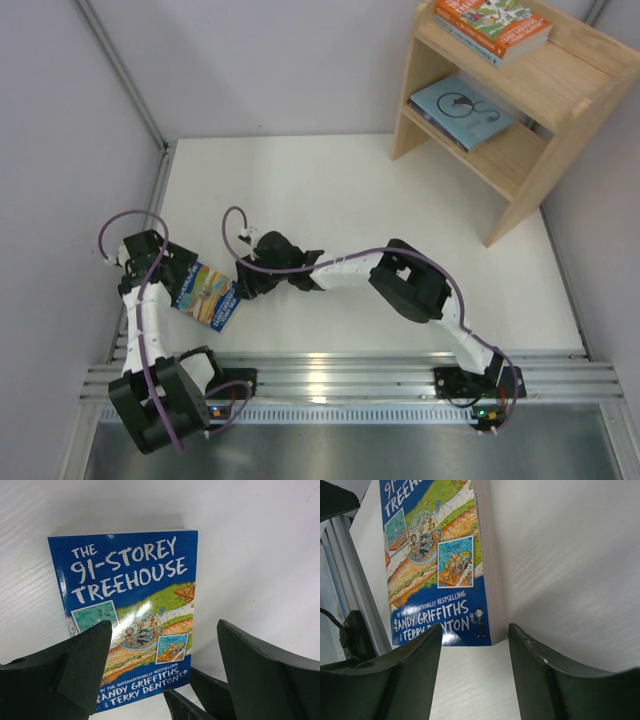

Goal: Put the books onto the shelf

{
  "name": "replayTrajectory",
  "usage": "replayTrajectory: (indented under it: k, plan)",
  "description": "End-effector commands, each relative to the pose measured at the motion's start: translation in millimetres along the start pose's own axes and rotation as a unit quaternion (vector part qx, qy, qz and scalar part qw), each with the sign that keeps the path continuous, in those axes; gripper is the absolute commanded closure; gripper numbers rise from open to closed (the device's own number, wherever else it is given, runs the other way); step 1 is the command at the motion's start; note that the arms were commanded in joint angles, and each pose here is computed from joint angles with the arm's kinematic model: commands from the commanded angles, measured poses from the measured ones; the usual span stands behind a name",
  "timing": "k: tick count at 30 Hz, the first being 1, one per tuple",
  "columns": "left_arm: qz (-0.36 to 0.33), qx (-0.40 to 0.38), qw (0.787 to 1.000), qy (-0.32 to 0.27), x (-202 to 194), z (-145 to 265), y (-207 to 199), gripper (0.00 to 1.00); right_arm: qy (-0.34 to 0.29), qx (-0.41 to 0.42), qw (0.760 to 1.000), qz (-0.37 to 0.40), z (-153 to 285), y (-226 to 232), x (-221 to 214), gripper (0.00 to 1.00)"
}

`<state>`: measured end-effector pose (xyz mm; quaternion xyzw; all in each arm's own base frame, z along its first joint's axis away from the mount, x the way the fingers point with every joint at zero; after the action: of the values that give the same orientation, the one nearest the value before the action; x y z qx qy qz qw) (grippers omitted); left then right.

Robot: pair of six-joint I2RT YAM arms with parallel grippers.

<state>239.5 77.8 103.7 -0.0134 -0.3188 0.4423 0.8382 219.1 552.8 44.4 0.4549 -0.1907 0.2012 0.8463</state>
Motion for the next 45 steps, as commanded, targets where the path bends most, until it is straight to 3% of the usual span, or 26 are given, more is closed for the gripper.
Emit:
replayTrajectory:
  k: [1, 3, 5, 6, 7, 8, 12, 13, 15, 16, 17, 22, 26, 30, 45]
  plan:
    - [0.008, -0.011, 0.999, -0.032, 15.4, -1.3, -5.3, 0.09, 0.016, -0.03, 0.999, 0.024, -8.7, -12.1, -15.1, 0.47]
    - [0.003, -0.018, 0.999, -0.036, 18.3, 0.1, -8.1, 0.09, 0.011, -0.049, 0.998, 0.022, -8.6, -21.1, -17.2, 0.53]
    - [-0.01, -0.021, 0.999, -0.034, 18.2, 1.1, -9.2, 0.1, 0.007, -0.069, 0.997, 0.018, -5.9, -30.5, -19.7, 0.68]
    - [-0.014, -0.022, 0.999, -0.033, 20.0, 4.7, -10.0, 0.11, -0.005, -0.085, 0.996, 0.017, -2.5, -35.4, -15.8, 0.77]
    - [-0.019, -0.036, 0.999, -0.024, 15.1, 6.9, -14.4, 0.12, -0.001, -0.098, 0.995, 0.005, 1.1, -45.3, -21.4, 0.96]
    - [-0.024, -0.045, 0.998, -0.023, 12.8, 7.2, -15.4, 0.12, -0.003, -0.106, 0.994, -0.007, 6.3, -55.0, -17.8, 1.0]
    - [-0.032, -0.084, 0.996, -0.02, 0.9, 10.3, -21.4, 0.11, -0.019, -0.117, 0.992, -0.042, 46.1, -78.0, -3.1, 1.0]
    - [-0.034, -0.103, 0.994, -0.006, -4.9, 11.5, -26.9, 0.11, -0.01, -0.14, 0.988, -0.058, 59.9, -99.2, -16.4, 1.0]
    - [-0.041, -0.117, 0.992, 0.016, -17.1, 9.6, -32.3, 0.11, -0.044, -0.151, 0.984, -0.077, 93.0, -113.6, 5.7, 1.0]
    - [-0.046, -0.124, 0.991, 0.025, -22.7, 9.3, -35.5, 0.11, -0.03, -0.175, 0.98, -0.092, 109.3, -136.2, -14.5, 1.0]
    - [-0.052, -0.129, 0.99, 0.03, -26.9, 9.3, -39.8, 0.09, -0.044, -0.188, 0.975, -0.108, 126.2, -152.5, -8.4, 1.0]
    - [-0.101, -0.18, 0.976, 0.062, -60.0, 10.7, -76.5, 0.04, -0.037, -0.197, 0.968, -0.15, 177.2, -191.2, -34.3, 1.0]
    - [-0.119, -0.237, 0.961, 0.073, -73.6, 5.8, -101.7, 0.03, -0.014, -0.14, 0.971, -0.195, 183.3, -195.1, -48.7, 1.0]
    - [-0.127, -0.307, 0.935, 0.125, -94.5, -4.8, -123.8, 0.03, 0.023, -0.134, 0.97, -0.203, 179.1, -202.9, -56.5, 1.0]
    - [-0.12, -0.336, 0.923, 0.147, -117.3, -40.0, -131.4, 0.07, 0.045, -0.093, 0.966, -0.239, 176.2, -214.0, -68.7, 1.0]
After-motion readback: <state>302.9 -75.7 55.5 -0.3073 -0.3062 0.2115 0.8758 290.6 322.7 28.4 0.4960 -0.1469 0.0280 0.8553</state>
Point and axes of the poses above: each gripper's point midway between its finger pads, its own z axis back along the fingers, its own y axis along the line the jaws close on, x = y × z, the point moved 1 cm from there along z, back along the fingers, and after that the axes turned 12 degrees about -z, right-handed, at the moved point
